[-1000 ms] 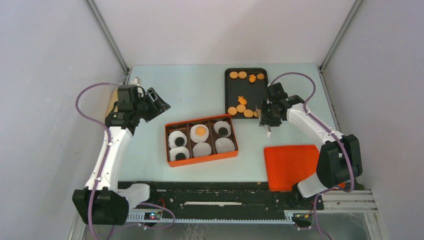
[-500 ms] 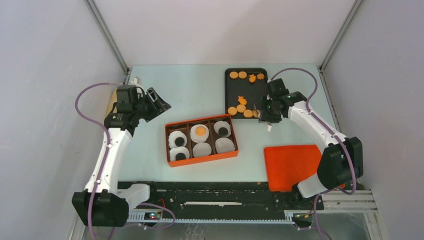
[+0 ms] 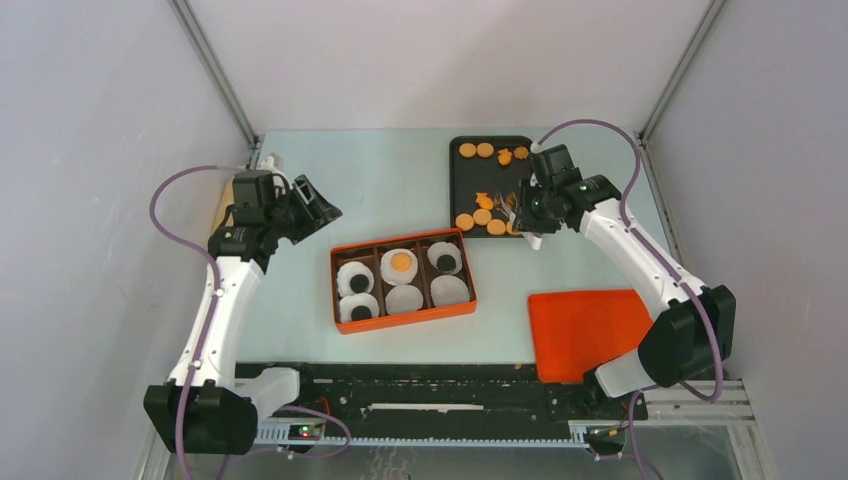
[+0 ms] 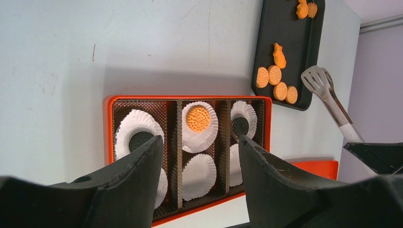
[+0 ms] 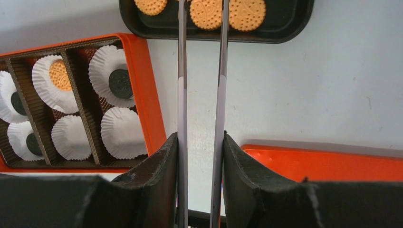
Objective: Pack the cookies
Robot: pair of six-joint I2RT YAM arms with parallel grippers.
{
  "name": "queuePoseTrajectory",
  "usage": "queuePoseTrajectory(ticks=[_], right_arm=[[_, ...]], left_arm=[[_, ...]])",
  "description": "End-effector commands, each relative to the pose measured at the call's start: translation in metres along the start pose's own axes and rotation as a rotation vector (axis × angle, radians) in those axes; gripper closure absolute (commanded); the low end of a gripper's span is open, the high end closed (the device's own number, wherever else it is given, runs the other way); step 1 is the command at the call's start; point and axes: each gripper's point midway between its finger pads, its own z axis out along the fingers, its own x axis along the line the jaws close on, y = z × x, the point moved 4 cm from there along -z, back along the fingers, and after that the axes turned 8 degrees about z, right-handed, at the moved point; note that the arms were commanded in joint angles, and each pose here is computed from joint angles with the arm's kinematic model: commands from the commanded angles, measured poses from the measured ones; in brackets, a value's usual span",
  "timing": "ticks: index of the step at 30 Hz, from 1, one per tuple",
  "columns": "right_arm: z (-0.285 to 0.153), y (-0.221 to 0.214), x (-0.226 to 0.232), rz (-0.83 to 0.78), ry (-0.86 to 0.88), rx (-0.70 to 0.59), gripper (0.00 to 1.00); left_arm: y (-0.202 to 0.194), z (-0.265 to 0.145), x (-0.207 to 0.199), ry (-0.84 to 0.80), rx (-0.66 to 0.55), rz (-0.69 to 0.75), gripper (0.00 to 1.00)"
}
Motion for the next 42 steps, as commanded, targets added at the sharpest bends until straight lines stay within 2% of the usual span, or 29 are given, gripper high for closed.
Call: queuePoseTrajectory(ticks=[1,12,23,35,42], right_arm=[[-0.001,0.004,0.023,-0.068,0.057,-0.025,0.78],[0.007,-0.024,0.045,-0.166,0.045,0.078,0.79],[0.027,-0.041,0.038,-0.127,-0.015,0.146,0.79],[0.085,0.028,0.013,-0.005,-0.069,0.107,0.8],[0.061,0.043,0.03,-0.011,0.029,0.024,0.81]], left_arm=[[0.005,-0.003,-0.002,-0.007,-0.028,-0.006,0.36],[0.003,-0.007,-0.001,0.001,-0.027,-0.011,0.36],[0.001,-0.005,0.0,0.0,-0.022,-0.013,0.36],[0.001,-0.006,0.001,0.005,-0.021,-0.002,0.36],[0.002,-0.011,0.002,0.02,-0.029,0.007,0.36]])
